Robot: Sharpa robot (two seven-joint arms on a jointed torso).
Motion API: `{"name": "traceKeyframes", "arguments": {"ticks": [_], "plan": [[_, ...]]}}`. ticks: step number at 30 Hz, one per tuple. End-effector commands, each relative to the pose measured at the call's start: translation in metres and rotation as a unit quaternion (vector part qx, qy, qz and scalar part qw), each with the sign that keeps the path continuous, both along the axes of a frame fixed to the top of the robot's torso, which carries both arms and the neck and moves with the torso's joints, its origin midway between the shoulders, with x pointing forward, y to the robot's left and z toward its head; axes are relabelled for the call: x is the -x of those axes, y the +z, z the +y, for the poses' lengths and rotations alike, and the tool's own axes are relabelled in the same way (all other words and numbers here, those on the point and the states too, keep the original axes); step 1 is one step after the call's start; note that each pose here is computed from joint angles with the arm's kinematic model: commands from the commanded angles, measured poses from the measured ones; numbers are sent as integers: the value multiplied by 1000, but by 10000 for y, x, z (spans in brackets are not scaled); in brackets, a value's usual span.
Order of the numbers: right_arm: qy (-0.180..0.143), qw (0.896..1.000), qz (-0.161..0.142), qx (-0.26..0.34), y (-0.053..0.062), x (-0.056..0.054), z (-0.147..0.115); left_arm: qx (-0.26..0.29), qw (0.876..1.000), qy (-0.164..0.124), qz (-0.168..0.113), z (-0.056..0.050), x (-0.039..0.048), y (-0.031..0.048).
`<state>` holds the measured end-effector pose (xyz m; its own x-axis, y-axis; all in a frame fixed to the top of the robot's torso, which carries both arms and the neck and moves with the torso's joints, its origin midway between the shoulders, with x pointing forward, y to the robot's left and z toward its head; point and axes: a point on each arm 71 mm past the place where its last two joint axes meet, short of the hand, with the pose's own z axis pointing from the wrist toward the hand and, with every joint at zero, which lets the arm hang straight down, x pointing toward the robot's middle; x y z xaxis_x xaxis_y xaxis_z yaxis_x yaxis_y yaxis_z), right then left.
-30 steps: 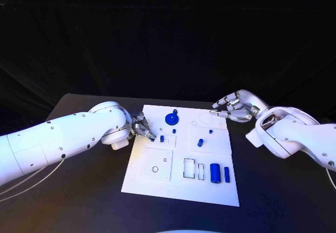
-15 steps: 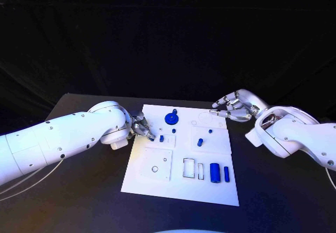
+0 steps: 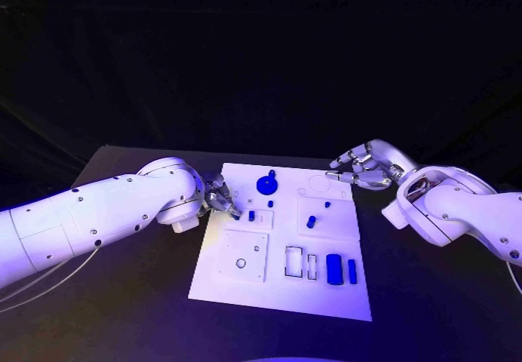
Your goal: Assemble the parts on the task board
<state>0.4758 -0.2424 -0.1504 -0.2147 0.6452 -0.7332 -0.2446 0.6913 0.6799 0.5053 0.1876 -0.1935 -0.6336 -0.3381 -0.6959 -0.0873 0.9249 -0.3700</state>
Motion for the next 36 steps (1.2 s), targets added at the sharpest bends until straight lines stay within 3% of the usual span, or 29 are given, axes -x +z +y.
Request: {"name": "traceKeyframes", "arguments": {"ticks": [1,36], "plan": [[9,1000,0,2,-4,7,16,-13,1000,0,16,6,28,-65],[7,1000,0,2,-3,10,3,-20,1000,5,16,-3,20,-68]]}}
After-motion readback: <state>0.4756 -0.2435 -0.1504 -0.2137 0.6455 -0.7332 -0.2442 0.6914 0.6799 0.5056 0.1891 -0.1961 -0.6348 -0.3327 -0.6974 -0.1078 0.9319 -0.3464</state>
